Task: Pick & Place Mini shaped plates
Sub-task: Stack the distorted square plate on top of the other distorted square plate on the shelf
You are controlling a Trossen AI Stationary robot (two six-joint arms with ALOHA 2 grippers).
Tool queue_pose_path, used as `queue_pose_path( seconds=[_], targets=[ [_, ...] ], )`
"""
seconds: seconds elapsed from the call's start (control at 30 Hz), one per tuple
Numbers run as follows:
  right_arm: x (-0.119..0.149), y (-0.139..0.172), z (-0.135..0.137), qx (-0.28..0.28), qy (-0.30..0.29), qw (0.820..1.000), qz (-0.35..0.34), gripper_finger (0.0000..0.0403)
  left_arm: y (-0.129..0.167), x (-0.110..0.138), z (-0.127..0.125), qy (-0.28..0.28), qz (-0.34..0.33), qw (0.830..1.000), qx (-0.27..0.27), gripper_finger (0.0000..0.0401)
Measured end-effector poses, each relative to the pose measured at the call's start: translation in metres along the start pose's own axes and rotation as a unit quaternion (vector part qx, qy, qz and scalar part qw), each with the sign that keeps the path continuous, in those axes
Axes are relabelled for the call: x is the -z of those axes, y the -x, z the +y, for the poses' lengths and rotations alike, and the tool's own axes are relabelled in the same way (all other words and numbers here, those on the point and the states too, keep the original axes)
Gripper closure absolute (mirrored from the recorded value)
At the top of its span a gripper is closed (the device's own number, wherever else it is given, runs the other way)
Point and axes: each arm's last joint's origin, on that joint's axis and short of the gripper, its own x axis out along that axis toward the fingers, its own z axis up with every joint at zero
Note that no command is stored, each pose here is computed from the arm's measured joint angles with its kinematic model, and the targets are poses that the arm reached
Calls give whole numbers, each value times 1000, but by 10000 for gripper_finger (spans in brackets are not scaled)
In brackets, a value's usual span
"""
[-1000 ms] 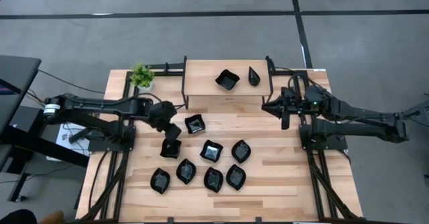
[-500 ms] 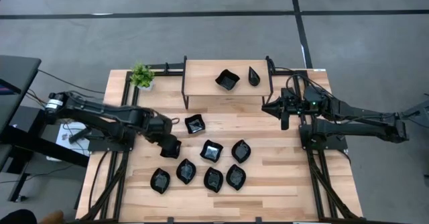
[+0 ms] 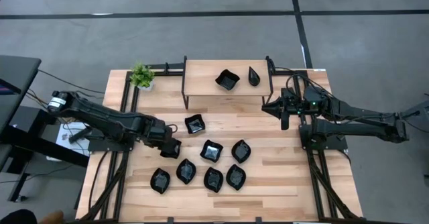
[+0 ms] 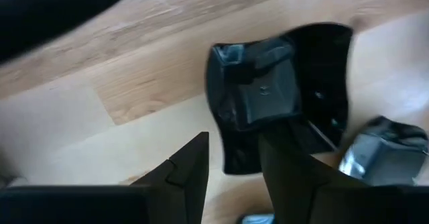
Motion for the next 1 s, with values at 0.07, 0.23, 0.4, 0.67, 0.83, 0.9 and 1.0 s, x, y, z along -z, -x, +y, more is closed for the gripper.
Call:
queue_pose_path(
  seconds=[0.07, 0.23, 0.4, 0.67, 0.83, 0.9, 1.0],
  targets=[
    [0, 0, 0, 0, 0, 1000, 0, 340, -6, 0, 0, 1, 2, 1000, -12, 269],
    [0, 0, 0, 0, -3, 1000, 0, 340, -17, -1, -3, 2, 6, 999, -37, 269],
    [0, 0, 0, 0, -4, 1000, -1, 340, -27, -3, -9, -6, 4, 999, -33, 269],
    [0, 0, 0, 0, -4, 1000, -1, 340, -36, -4, -13, -7, 7, 999, -43, 269],
    [0, 0, 0, -1, -5, 1000, -1, 340, -35, -4, -13, -8, 6, 999, -38, 269],
    [0, 0, 0, -1, -5, 1000, -1, 339, -35, -4, -13, -8, 5, 999, -36, 269],
    [0, 0, 0, -1, -5, 1000, -1, 339, -35, -5, -13, -8, 1, 999, -36, 269]
  ],
)
